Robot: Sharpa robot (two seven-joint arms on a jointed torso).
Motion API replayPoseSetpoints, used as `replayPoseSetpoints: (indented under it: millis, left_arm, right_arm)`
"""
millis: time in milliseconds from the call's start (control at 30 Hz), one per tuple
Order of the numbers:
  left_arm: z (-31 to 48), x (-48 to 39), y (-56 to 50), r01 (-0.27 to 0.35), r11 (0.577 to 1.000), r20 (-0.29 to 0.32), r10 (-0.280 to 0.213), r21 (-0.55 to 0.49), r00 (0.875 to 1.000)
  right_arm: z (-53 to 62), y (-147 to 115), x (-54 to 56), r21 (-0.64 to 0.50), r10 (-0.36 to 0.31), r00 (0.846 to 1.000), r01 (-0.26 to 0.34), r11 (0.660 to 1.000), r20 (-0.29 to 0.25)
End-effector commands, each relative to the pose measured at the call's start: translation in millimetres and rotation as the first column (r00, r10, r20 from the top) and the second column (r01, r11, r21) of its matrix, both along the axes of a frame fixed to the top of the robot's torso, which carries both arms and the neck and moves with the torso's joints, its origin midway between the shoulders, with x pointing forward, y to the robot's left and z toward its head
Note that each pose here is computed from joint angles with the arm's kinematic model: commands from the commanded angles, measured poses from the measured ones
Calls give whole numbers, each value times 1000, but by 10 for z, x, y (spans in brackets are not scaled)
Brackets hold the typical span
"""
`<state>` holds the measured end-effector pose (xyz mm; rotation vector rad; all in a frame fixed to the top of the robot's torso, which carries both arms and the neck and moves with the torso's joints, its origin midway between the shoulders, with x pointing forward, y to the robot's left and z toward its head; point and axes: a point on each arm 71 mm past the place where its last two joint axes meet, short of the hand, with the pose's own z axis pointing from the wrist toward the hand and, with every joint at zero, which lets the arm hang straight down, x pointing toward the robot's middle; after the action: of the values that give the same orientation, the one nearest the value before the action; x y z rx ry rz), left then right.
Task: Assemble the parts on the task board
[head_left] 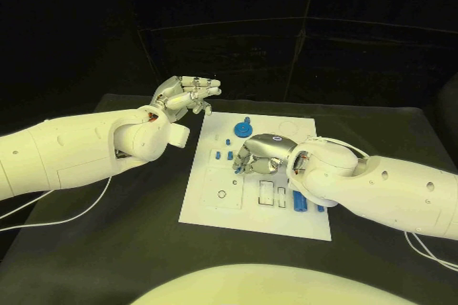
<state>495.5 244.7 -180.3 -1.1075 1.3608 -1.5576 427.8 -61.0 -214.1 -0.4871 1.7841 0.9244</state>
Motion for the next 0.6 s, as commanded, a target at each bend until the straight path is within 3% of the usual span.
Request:
replayPoseSetpoints:
  millis: [33,600]
  left_arm:
    - [31,1,-14,-4,1000,25,4,-9,1000]
    - [30,6,-29,1,1000,24,0,-10,1000]
  right_arm:
    - [-37,19,-16,-28,29,999,-30,999,-25]
    - [-128,37,-53,-53,36,998,-38,998,-45]
